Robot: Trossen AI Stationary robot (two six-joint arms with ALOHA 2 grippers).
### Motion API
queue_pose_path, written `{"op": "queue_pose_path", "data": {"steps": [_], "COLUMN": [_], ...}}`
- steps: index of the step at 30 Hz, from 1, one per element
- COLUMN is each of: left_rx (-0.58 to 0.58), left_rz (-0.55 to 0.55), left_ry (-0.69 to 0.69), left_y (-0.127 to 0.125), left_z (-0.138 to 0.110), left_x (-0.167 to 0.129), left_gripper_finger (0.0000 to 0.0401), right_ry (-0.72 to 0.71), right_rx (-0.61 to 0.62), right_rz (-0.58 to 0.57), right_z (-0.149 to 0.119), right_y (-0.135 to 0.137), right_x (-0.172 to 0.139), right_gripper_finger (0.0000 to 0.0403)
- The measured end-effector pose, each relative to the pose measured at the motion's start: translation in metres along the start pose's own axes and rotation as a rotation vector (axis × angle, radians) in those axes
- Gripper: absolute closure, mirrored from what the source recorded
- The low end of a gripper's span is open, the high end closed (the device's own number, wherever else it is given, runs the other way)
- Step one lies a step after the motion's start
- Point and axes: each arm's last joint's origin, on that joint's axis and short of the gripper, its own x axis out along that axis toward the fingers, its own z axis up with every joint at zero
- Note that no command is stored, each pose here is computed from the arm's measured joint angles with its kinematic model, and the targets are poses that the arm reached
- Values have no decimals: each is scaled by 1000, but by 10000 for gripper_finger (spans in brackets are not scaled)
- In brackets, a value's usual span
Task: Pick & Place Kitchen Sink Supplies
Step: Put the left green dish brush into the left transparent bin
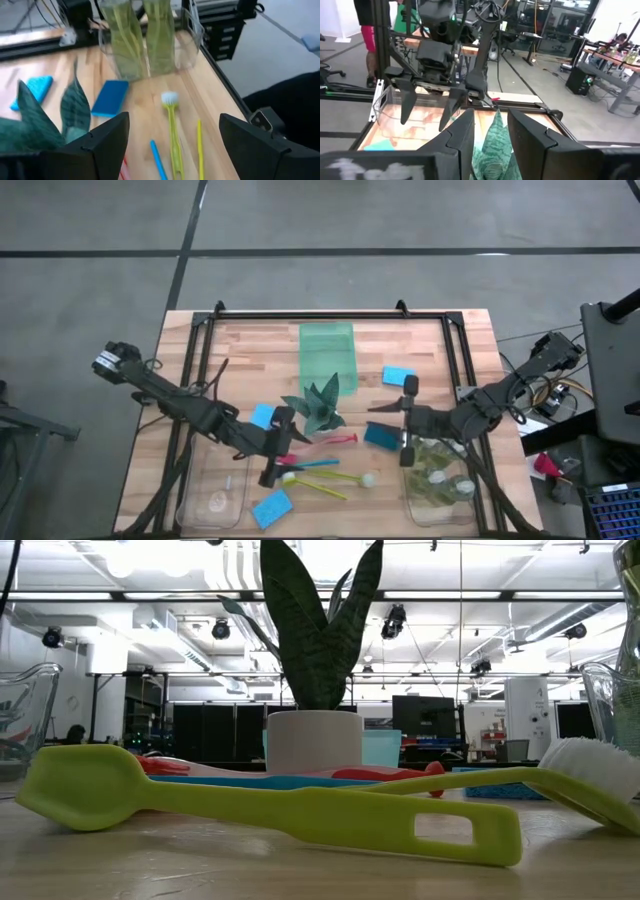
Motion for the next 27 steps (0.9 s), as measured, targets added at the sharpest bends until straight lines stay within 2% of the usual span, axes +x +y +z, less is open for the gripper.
{"op": "queue_pose_path", "data": {"steps": [5, 12, 15, 22, 27], "left_rx": [-47, -45, -45, -137, -143], "left_rz": [-24, -18, -19, -17, 19], "left_ry": [38, 138, 187, 244, 267], "left_y": [-1, -7, -11, -22, -30], "left_z": [-10, -28, -36, -51, -64], "left_x": [5, 26, 33, 48, 63], "left_gripper_finger": [101, 101, 101, 101, 101], "right_ry": [1, 15, 28, 60, 90], "right_rx": [20, 20, 2, -35, -60], "right_rz": [2, -1, 0, -4, -8], "right_z": [0, -7, -10, -20, -29], "right_y": [0, 3, 6, 13, 20], "right_x": [0, 2, 6, 15, 23], "right_gripper_finger": [290, 285, 289, 299, 300]}}
